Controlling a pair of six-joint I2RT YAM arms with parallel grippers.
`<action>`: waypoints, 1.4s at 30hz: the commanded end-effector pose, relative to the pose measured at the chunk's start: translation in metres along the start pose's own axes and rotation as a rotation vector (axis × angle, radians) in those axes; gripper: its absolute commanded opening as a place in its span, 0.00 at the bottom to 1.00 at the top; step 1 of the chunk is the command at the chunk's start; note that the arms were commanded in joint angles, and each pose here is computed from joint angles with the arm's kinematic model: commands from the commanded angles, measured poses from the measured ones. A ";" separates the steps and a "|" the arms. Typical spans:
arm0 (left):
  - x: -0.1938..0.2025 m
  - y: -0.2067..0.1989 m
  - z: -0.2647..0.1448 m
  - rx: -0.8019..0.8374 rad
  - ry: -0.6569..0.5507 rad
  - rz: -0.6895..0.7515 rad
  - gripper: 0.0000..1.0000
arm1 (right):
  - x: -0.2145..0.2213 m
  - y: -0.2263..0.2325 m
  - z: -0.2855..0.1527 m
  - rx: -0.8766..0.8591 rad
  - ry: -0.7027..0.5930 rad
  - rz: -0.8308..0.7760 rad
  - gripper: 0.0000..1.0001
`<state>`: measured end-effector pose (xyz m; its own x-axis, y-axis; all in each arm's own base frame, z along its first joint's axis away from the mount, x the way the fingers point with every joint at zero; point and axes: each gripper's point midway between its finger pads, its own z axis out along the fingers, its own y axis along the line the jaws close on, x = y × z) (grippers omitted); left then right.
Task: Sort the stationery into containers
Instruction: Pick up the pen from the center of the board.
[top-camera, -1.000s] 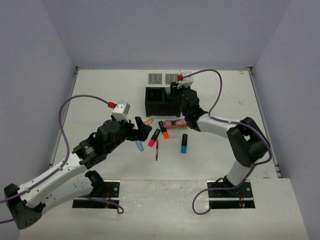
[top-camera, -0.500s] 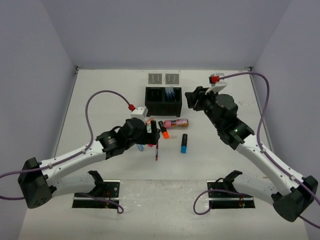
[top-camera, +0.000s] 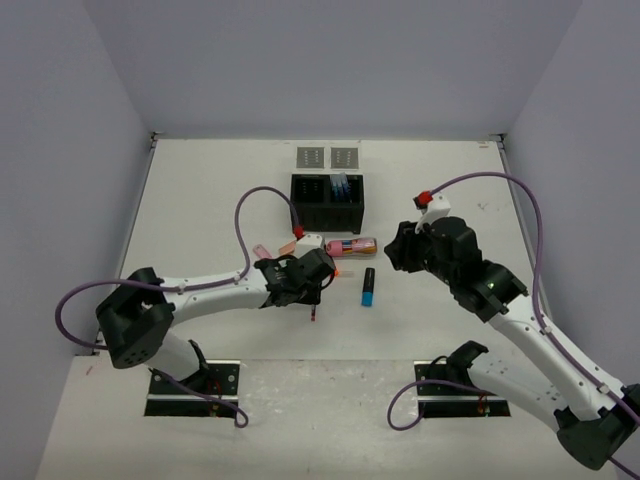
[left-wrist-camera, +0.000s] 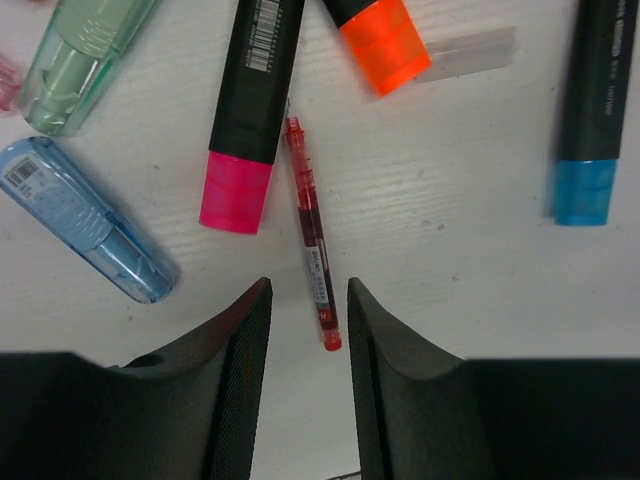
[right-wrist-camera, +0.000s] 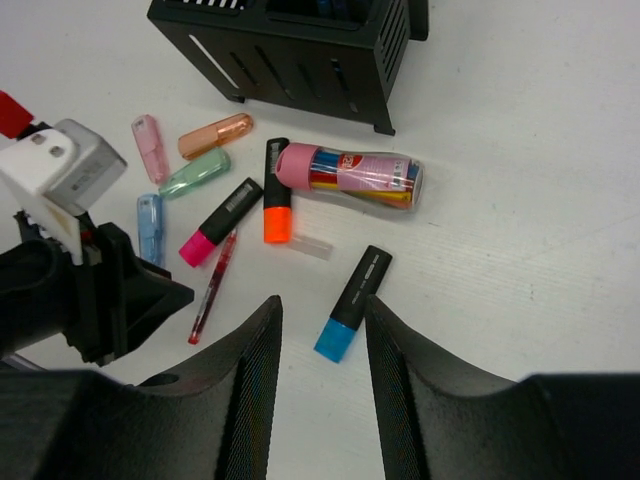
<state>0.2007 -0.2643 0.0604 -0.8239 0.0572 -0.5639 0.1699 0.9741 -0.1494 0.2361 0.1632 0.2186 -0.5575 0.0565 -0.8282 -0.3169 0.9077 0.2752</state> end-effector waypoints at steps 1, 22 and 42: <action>-0.005 -0.006 0.006 -0.054 -0.008 0.008 0.38 | 0.014 0.002 0.004 -0.011 0.076 0.009 0.39; 0.029 0.000 0.044 -0.119 0.099 0.072 0.23 | 0.011 0.011 0.003 -0.065 0.057 0.001 0.37; -0.064 -0.001 -0.081 0.039 -0.266 -0.032 0.00 | 0.055 0.022 0.063 -0.168 0.269 -0.318 0.49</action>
<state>0.1934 -0.2773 0.0991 -0.7775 0.0801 -0.6238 0.2329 0.9580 -0.1673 0.2325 0.1981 0.1528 -0.6949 -0.1847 -0.6950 -0.4721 0.8462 0.2471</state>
